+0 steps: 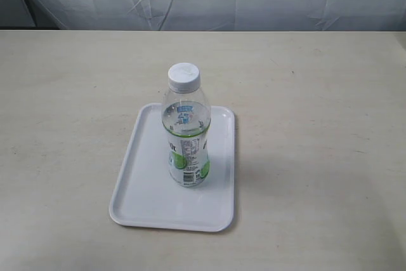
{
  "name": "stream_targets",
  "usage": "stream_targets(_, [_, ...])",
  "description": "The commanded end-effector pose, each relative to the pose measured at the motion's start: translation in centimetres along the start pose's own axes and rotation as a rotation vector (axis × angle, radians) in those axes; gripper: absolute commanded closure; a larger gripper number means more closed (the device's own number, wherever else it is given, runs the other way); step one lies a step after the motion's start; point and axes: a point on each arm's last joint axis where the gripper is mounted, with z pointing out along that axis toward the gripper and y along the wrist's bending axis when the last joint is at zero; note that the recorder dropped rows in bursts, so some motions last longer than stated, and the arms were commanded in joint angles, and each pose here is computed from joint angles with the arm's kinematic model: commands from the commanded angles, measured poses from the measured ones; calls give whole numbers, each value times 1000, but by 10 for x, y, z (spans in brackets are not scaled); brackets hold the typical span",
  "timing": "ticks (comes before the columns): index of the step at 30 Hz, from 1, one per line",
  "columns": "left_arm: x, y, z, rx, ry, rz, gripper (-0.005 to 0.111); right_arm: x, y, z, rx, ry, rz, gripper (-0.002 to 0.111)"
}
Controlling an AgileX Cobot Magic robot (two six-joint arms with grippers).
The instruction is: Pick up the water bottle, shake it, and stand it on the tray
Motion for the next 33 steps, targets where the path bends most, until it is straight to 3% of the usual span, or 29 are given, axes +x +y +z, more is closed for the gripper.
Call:
stream_targets(1, [0,0,0,-2,-7,-7,107,-1,-2,0,22,-18,-28,108])
stream_targets(5, [0,0,0,-2,-7,-7,107,-1,-2,0,22,-18,-21,108])
stream_targets(8, [0,0,0,-2,-7,-7,107,-1,-2,0,21,-20,205,108])
stream_targets(33, [0,0,0,-2,-7,-7,107,0,-3,0,32,-17,244,108])
